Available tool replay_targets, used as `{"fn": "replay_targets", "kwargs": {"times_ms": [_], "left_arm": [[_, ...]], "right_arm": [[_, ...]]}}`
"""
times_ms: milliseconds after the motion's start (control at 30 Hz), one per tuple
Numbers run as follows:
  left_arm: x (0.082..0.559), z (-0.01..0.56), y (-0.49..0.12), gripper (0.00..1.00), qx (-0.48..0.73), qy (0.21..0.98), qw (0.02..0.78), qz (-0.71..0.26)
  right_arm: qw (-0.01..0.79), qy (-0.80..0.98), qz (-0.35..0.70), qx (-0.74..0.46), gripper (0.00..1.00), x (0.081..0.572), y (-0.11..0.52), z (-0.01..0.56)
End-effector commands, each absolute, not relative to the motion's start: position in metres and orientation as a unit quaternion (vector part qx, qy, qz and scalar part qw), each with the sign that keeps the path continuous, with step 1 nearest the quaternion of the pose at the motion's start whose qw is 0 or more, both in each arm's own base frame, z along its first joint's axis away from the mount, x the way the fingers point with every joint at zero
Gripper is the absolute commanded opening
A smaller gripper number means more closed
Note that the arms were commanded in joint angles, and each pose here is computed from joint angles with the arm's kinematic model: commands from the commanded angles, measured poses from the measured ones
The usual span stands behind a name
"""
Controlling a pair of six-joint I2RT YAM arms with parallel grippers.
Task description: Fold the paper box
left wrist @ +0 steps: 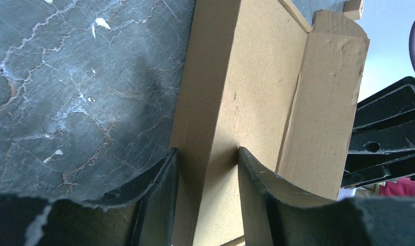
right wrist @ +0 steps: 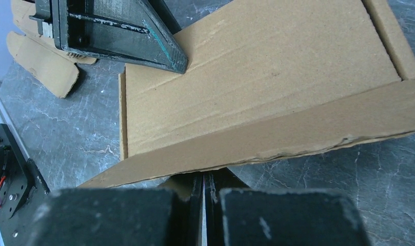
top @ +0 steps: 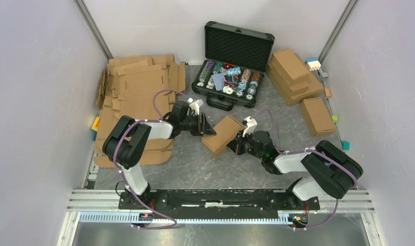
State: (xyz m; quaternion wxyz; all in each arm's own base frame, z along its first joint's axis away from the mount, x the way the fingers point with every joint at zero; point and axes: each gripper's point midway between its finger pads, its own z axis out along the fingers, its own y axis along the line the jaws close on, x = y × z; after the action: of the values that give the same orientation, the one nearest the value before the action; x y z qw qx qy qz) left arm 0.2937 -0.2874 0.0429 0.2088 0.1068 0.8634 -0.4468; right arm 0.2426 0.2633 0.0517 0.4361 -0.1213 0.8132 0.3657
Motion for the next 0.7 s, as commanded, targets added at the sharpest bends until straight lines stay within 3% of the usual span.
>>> {"fn": "replay_targets", "kwargs": {"times_ms": [0,100,433,500,600,667], "left_arm": [[0.271,0.018,-0.287,0.50,0.102,0.886,0.155,-0.426],[0.272,0.019,-0.285,0.50,0.103,0.887,0.160,-0.420],[0.275,0.037,-0.284,0.53,0.119,0.875,0.196,-0.427],[0.275,0.047,-0.284,0.56,0.130,0.866,0.216,-0.433],[0.277,0.066,-0.280,0.63,0.148,0.852,0.261,-0.430],[0.279,0.076,-0.275,0.65,0.152,0.844,0.292,-0.423]], "right_arm": [[0.478,0.780,0.386,-0.119,0.00,0.255,0.274,0.084],[0.476,0.788,0.370,-0.126,0.00,0.248,0.264,0.082],[0.488,0.812,0.284,-0.145,0.15,0.222,0.210,0.071],[0.497,0.813,0.266,-0.148,0.22,0.221,0.200,0.075],[0.509,0.798,0.267,-0.181,0.41,0.217,0.200,0.092],[0.510,0.788,0.277,-0.206,0.49,0.213,0.205,0.105]]}}
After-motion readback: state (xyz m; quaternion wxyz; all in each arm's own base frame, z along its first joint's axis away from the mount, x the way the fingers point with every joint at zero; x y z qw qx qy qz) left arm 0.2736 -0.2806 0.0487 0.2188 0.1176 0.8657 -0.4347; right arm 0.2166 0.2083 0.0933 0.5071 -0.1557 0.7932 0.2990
